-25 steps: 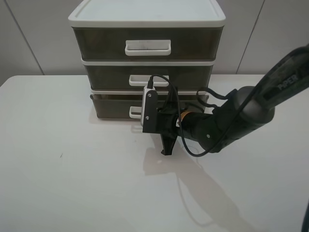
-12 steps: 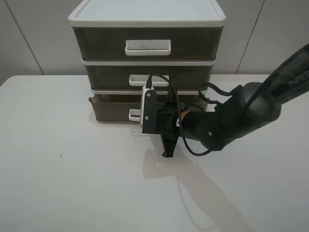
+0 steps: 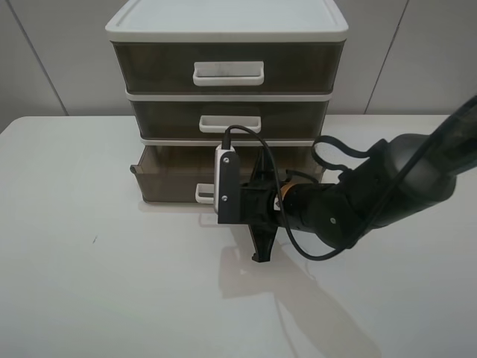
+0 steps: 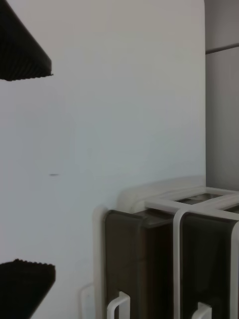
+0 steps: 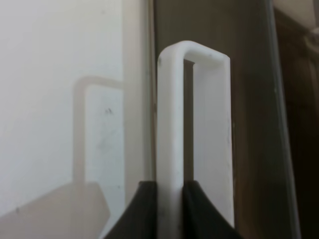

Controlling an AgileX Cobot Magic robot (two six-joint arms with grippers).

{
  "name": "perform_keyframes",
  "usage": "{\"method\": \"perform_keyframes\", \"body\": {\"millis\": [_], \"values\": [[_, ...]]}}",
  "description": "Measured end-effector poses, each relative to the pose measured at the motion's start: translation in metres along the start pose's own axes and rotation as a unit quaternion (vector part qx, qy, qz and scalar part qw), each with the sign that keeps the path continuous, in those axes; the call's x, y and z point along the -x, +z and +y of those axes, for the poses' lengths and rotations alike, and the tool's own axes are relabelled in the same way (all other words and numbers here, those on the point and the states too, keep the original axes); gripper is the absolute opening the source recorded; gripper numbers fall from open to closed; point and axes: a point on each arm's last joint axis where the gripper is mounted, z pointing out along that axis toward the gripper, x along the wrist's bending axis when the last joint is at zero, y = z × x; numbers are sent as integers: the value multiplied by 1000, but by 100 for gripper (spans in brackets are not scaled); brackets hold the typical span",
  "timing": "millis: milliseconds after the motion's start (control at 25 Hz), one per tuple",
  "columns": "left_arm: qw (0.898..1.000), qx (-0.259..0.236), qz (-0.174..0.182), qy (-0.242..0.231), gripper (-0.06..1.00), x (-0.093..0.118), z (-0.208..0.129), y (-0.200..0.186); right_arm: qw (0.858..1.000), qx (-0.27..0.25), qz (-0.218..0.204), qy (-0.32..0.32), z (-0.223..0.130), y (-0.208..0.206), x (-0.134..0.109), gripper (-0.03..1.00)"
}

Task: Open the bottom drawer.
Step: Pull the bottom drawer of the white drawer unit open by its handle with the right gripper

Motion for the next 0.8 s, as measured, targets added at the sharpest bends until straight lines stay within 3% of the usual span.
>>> {"method": "perform_keyframes", "body": {"millis": [800], "values": [[1000, 0, 0, 0, 74, 0, 0, 0, 999, 4, 48, 3, 18, -27, -23, 11]]}}
